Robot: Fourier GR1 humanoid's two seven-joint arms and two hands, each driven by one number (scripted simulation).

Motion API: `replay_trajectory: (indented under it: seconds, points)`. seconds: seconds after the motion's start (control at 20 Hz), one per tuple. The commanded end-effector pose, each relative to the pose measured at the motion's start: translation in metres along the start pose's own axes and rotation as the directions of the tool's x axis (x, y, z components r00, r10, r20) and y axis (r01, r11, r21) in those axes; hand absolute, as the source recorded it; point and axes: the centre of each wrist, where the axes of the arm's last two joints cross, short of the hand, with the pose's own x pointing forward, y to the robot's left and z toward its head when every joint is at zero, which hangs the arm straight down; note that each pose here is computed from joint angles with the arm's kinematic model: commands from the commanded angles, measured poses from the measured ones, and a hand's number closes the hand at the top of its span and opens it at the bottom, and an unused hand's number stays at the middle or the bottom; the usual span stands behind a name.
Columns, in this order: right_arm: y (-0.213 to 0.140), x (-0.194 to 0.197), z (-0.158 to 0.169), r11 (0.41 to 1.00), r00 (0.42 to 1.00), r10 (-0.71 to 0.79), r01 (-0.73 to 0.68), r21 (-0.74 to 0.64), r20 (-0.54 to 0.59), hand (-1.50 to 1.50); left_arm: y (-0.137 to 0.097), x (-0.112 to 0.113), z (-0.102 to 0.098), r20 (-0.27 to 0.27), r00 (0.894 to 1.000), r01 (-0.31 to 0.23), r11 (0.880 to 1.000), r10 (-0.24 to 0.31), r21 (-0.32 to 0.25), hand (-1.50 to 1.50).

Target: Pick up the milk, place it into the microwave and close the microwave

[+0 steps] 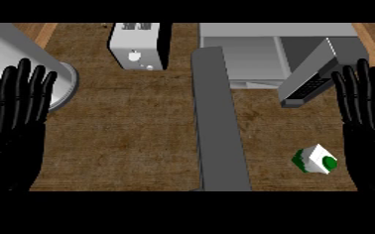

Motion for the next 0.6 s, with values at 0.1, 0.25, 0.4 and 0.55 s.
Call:
replay_trajectory:
  seconds: [0.1,0.25,0.4,0.55]
  points:
    - [-0.048,0.006,0.017,0.972,0.997,-0.072,0.066,0.226,0.017,-1.5,0.012,-0.015,0.0,-0.033,0.999,0.022,1.0,-0.021,0.009,-1.5]
    - [-0.064,0.018,0.022,0.901,0.988,-0.153,0.128,0.415,0.027,-1.5,0.02,-0.015,0.002,-0.054,0.997,0.057,0.998,-0.057,-0.006,-1.5]
    - [-0.079,0.013,0.037,0.839,0.967,-0.245,0.248,0.484,-0.07,-1.5,0.004,-0.007,0.016,-0.107,0.98,-0.167,0.986,0.168,0.019,-1.5]
    - [-0.119,0.017,0.061,0.844,0.962,-0.264,0.265,0.467,-0.069,-1.5,0.015,-0.001,0.032,-0.125,0.979,-0.163,0.987,0.163,0.008,-1.5]
